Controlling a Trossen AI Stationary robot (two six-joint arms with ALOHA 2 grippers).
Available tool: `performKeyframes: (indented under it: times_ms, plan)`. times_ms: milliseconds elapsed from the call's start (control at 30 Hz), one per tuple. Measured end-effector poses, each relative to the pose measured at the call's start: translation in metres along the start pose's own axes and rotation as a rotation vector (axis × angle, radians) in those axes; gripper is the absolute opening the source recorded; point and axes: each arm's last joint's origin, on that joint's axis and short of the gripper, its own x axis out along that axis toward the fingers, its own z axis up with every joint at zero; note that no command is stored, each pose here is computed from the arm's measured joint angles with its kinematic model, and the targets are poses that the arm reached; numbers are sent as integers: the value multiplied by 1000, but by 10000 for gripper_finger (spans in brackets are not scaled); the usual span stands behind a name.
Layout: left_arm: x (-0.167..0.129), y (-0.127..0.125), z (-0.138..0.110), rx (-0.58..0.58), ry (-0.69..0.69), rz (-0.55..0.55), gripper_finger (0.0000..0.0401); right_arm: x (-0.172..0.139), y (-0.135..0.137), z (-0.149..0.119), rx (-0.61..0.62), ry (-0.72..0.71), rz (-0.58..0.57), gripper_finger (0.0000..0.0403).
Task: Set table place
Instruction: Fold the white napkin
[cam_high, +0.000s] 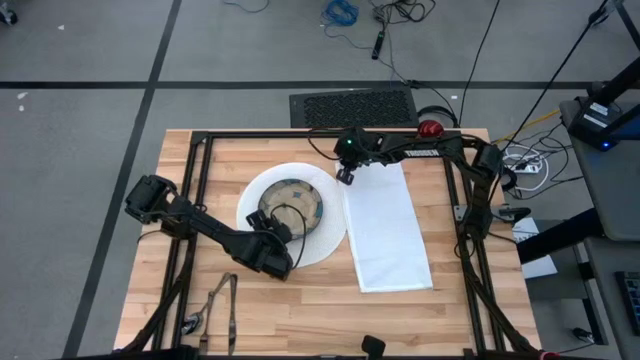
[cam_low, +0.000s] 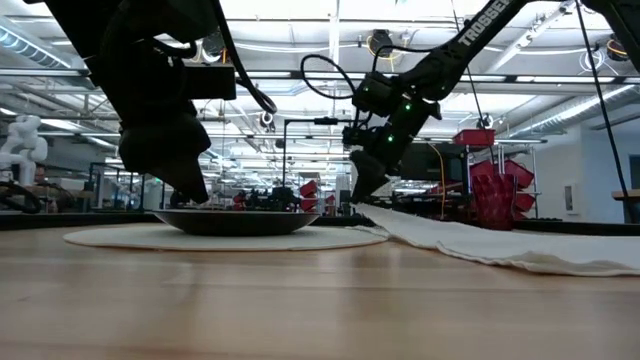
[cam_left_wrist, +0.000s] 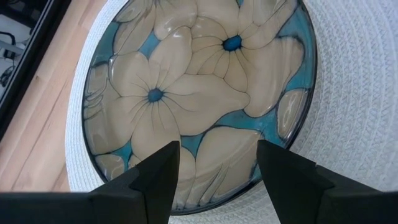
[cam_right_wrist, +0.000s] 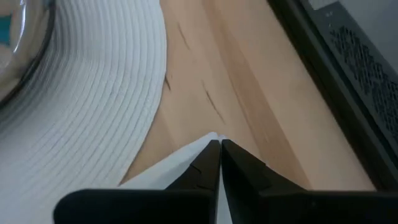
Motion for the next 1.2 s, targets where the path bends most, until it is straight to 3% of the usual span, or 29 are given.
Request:
performKeyframes:
  times_ms: [833,1033,1200]
  plan:
    - [0,0,0,8,1,2,201,23,2,-7,12,6,3,3]
    - [0,0,0,8,1,2,201,18,2,-7,31,20,7,64]
    - [0,0,0,9,2,2,201,-8,-3,-2,30,40,-5,124]
